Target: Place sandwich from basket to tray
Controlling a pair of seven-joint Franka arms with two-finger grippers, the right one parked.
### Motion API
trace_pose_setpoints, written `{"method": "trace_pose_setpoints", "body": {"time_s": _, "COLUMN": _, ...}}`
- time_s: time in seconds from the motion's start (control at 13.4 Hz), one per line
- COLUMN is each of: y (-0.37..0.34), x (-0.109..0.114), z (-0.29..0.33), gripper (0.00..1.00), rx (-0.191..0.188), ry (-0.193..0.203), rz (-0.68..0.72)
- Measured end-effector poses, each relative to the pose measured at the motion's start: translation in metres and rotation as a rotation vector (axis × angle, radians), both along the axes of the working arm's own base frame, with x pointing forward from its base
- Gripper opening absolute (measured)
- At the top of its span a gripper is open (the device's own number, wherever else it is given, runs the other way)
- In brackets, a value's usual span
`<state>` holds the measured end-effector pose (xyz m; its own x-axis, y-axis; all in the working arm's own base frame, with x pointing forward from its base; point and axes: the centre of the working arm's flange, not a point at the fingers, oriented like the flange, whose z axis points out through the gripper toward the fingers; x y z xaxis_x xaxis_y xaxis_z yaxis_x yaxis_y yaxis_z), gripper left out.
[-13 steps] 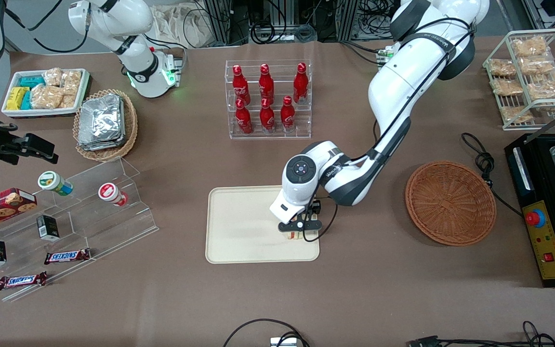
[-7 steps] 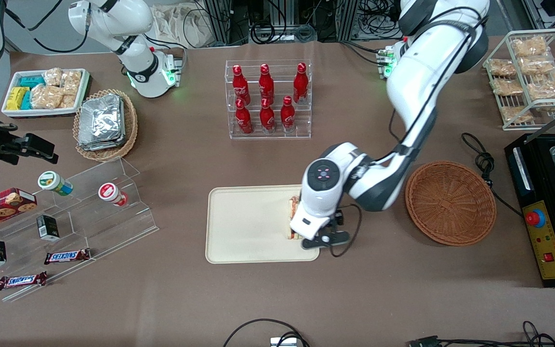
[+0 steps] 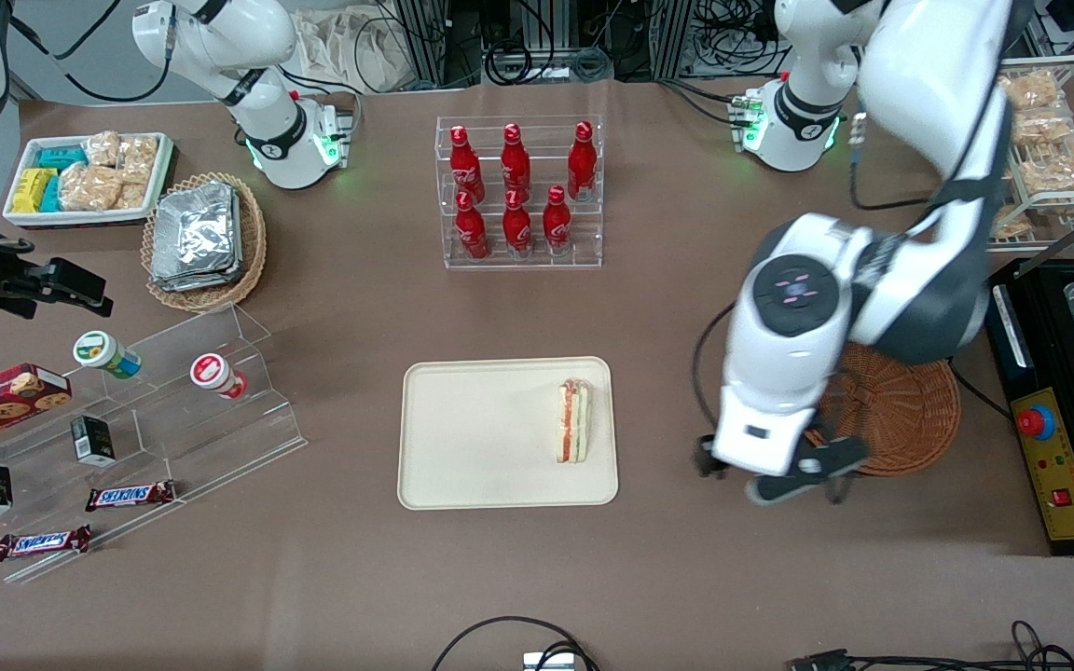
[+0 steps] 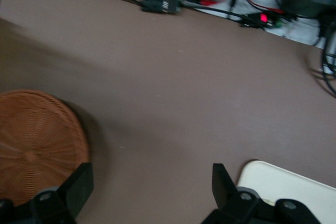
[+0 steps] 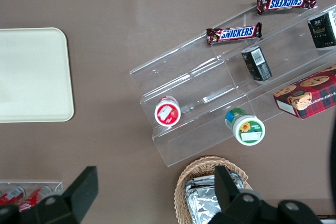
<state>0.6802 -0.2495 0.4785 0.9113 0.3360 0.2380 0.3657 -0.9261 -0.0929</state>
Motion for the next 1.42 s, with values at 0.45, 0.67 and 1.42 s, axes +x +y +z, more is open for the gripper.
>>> {"method": "trace_pose_setpoints", "body": {"time_s": 0.45, "y": 0.097, "x": -0.004, "z": 0.068, "gripper": 1.00, "rx": -0.039, "ry": 0.058, "rz": -0.063}}
{"method": "trace_pose_setpoints", "body": {"time_s": 0.67, "y": 0.118, "x": -0.009, "z": 0.080, "gripper": 1.00, "rx": -0.064, "ry": 0.084, "rz": -0.080}}
{"method": "trace_pose_setpoints", "body": {"time_s": 1.42, "y": 0.210, "x": -0.025, "z": 0.112, "gripper": 1.00, "rx": -0.142, "ry": 0.107, "rz": -0.176}}
